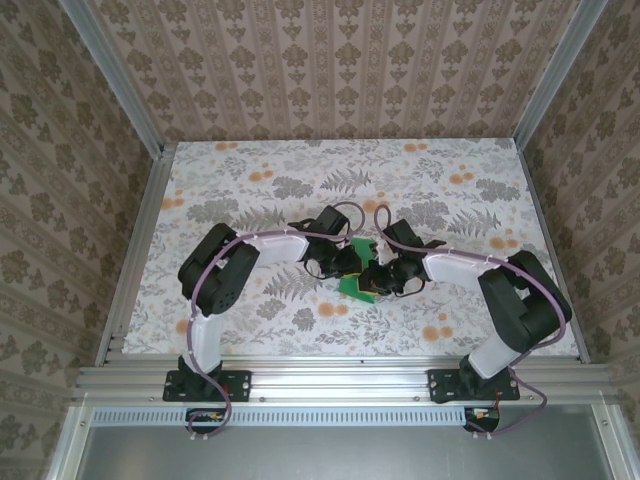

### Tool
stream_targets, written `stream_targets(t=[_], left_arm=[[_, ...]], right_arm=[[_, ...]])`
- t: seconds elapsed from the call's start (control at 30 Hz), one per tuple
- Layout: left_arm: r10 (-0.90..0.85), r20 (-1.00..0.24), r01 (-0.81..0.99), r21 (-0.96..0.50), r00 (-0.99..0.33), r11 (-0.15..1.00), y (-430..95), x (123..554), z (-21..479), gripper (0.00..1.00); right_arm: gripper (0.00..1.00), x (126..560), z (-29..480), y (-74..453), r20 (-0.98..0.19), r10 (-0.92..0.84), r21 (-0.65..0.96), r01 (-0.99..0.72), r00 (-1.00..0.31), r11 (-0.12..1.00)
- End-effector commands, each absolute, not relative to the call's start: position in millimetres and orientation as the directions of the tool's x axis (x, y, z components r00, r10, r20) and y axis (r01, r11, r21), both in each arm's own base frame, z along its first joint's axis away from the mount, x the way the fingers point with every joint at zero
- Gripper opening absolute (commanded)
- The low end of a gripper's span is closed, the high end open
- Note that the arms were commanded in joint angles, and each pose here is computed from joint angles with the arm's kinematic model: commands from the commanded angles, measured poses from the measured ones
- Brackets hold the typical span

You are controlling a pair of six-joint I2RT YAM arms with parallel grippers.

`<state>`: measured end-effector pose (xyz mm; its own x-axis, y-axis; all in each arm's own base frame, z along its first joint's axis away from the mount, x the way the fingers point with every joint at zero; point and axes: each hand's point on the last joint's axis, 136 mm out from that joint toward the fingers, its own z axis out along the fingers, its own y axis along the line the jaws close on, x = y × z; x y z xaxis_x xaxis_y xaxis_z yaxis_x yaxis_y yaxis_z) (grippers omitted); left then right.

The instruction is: Fold a paper plane with a square sheet of paper (pick it up from the middle)

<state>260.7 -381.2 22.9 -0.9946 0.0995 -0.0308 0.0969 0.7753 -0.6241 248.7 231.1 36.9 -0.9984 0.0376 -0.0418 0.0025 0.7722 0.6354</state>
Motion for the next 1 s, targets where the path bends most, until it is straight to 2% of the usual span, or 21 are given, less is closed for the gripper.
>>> stream_targets(t=[0.0, 0.57, 0.83, 0.97], left_arm=[[0.122, 0.008, 0.096, -0.567, -0.992, 0.818, -369.9, 249.6, 7.1, 0.18], [0.129, 0.008, 0.103, -0.558, -0.992, 0.823, -367.6, 248.4, 6.2, 0.18], [0.132, 0.009, 0.105, -0.554, -0.991, 0.825, -366.7, 247.9, 5.8, 0.18], [0.134, 0.009, 0.107, -0.554, -0.991, 0.826, -366.8, 248.6, 6.2, 0.18]], right_arm=[[0.15, 237.2, 28.3, 228.4, 0.033, 0.027, 0.612, 0.042, -0.999, 0.790], [0.17, 214.4, -4.7, 213.4, 0.137, 0.040, 0.557, 0.110, -0.990, 0.823], [0.17, 219.2, 30.2, 222.0, 0.081, 0.018, 0.622, 0.065, -0.997, 0.780], [0.17, 211.8, 25.7, 219.9, 0.099, 0.006, 0.623, 0.067, -0.995, 0.779]])
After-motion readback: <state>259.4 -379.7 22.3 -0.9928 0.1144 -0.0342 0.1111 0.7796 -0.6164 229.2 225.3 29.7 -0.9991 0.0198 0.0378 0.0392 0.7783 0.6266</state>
